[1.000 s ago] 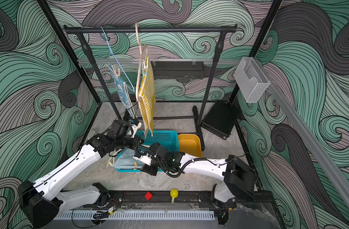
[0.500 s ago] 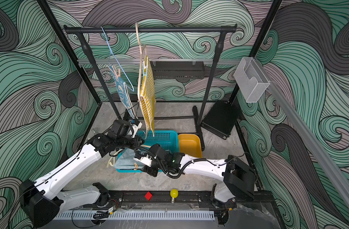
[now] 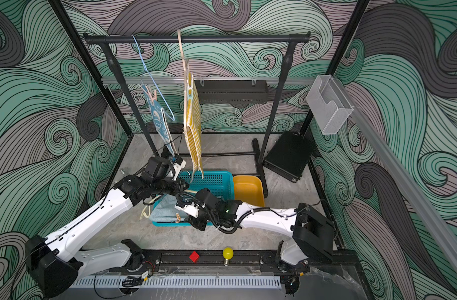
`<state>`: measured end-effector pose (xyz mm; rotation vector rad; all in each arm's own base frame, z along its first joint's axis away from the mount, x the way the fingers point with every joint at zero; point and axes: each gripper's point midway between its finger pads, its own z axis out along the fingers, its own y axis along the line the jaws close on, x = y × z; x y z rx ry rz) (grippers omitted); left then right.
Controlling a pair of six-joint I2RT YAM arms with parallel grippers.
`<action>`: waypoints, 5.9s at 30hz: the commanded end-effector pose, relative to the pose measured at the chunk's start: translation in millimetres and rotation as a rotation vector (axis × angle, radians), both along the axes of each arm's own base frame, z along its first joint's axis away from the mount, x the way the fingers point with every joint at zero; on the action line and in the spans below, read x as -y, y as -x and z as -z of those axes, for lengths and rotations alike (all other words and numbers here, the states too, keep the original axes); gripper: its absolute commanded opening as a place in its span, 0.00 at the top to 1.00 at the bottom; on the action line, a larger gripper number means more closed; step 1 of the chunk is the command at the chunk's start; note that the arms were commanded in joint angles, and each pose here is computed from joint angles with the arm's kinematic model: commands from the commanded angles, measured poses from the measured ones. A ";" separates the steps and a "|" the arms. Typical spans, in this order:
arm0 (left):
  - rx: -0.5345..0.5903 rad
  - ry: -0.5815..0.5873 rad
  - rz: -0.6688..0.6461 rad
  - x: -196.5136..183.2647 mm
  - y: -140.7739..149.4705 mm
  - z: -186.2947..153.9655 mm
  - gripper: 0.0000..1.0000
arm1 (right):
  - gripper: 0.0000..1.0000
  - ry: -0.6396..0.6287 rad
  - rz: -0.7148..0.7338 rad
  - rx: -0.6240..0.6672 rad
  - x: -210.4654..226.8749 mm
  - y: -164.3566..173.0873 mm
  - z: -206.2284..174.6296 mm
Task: Remove the clothespins securing towels to the hanger
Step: Remove the clothespin from the hanger, then place the clothespin in the storage box.
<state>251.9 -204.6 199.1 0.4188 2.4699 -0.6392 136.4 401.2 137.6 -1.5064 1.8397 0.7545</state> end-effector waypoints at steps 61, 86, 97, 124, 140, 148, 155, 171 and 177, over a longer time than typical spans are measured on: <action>0.116 -0.053 -0.119 -23.3 -6.3 -15.8 1.00 | 1.00 -0.252 0.183 0.064 51.9 -1.6 -118.8; 0.142 -0.079 -0.106 -26.8 -5.7 -22.7 1.00 | 1.00 -0.324 0.721 0.007 163.9 -57.0 -131.6; 0.133 -0.061 -0.118 -23.6 -8.3 -16.9 1.00 | 1.00 -0.204 1.012 -0.025 217.4 -108.0 -98.7; 0.132 -0.052 -0.121 -22.0 -8.2 -20.7 1.00 | 1.00 -0.057 1.308 -0.213 273.9 -185.6 11.5; 0.133 -0.053 -0.121 -21.5 -8.7 -22.4 1.00 | 0.95 -0.022 1.353 -0.247 282.5 -200.6 38.2; 0.124 -0.060 -0.122 -21.0 -9.3 -18.9 1.00 | 0.89 -0.006 1.367 -0.242 287.1 -202.8 41.9; 0.130 -0.064 -0.128 -21.4 -11.4 -19.9 1.00 | 0.83 0.004 1.375 -0.244 288.9 -200.8 47.5; 0.141 -0.058 -0.121 -18.9 -13.4 -25.3 1.00 | 0.46 -0.036 1.336 -0.225 284.4 -200.4 26.4; 0.135 -0.050 -0.108 -13.9 -15.4 -26.8 1.00 | 0.45 -0.134 1.172 -0.198 263.5 -190.0 -17.6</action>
